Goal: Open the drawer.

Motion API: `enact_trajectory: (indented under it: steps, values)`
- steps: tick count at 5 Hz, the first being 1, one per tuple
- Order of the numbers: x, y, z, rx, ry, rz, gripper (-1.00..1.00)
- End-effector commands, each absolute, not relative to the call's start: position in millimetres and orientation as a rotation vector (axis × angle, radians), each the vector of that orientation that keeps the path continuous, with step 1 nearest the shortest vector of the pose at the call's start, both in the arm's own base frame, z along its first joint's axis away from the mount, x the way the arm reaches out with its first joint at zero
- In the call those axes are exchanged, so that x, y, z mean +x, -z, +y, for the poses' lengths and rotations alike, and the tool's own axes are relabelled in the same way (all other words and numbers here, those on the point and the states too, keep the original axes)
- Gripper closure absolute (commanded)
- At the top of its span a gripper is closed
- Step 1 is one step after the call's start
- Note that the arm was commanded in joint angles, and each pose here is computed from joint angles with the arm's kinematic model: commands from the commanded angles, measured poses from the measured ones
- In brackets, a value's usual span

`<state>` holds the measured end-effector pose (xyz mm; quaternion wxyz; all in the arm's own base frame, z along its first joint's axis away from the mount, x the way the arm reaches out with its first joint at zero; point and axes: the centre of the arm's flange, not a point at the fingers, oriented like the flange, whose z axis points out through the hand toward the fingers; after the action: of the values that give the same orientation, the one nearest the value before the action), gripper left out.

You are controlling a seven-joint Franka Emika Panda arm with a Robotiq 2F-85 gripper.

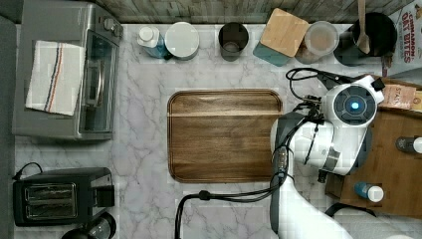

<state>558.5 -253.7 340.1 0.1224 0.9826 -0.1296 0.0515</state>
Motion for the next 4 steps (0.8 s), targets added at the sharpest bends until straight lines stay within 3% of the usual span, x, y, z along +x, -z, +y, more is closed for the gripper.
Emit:
enact_trajectory:
  steps: [1,2,3,4]
  values:
    - [509.7,-334.5,-306.6,2.833,-0.094,-0.593,-1.0]
    - [489.3,-312.0,-299.6,2.836,-0.152,-0.656,-1.0]
    - [489.3,-294.8,-296.2,2.864,-0.096,-0.686,-1.0]
    - [487.0,-274.4,-297.7,2.866,-0.155,-0.687,-1.0]
